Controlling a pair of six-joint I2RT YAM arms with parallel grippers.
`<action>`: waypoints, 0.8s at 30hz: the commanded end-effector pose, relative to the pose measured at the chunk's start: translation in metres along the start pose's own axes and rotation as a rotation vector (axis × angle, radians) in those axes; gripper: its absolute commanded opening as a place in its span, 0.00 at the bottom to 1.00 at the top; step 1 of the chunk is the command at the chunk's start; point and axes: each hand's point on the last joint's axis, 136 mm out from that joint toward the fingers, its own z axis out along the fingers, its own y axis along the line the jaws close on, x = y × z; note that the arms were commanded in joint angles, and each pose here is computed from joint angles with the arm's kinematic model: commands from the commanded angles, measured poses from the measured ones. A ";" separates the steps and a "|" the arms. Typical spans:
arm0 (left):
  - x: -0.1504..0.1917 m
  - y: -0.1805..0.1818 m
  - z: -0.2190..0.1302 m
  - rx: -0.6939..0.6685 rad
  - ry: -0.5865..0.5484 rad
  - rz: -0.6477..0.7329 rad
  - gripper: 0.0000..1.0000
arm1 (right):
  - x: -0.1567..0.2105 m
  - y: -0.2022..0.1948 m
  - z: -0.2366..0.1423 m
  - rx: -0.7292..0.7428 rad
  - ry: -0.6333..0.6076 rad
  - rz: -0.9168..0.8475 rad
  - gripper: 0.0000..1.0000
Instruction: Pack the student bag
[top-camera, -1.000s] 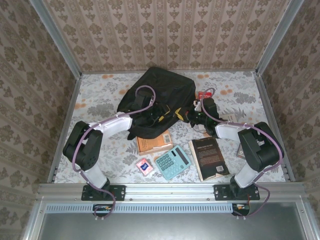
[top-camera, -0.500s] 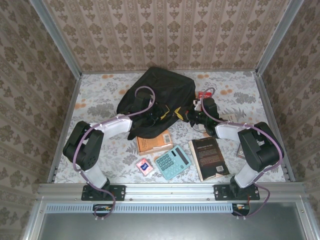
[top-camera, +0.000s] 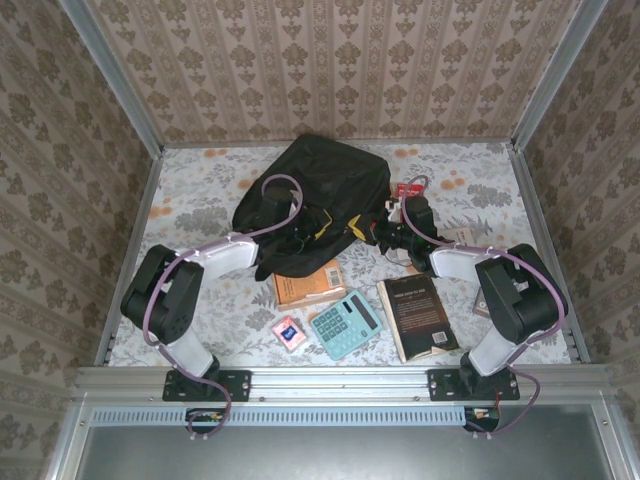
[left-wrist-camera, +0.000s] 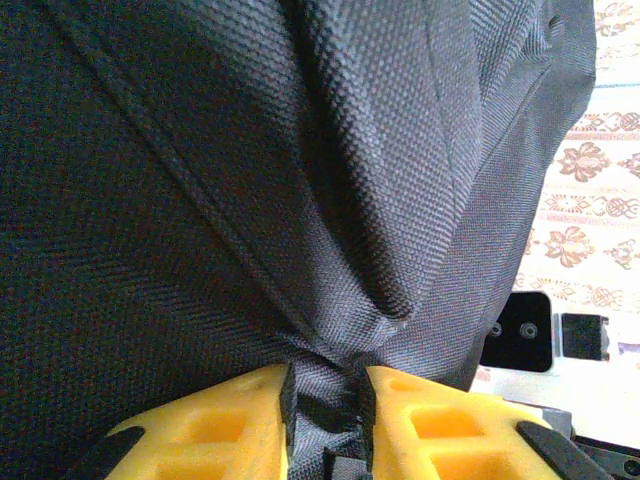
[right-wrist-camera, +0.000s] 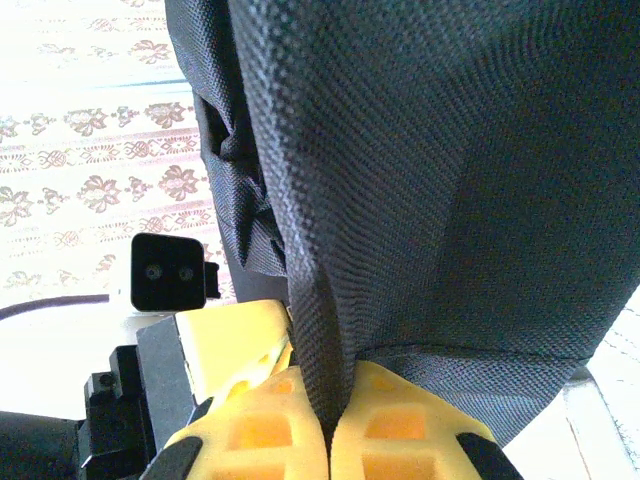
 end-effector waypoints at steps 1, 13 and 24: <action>-0.005 -0.014 -0.006 0.054 -0.023 0.003 0.25 | 0.005 0.021 0.000 -0.067 0.031 -0.020 0.00; 0.001 -0.018 0.002 0.107 0.000 -0.014 0.20 | 0.005 0.018 0.001 -0.070 0.035 -0.007 0.00; 0.007 -0.010 0.001 0.092 0.006 -0.017 0.19 | 0.005 0.016 0.002 -0.070 0.031 -0.001 0.00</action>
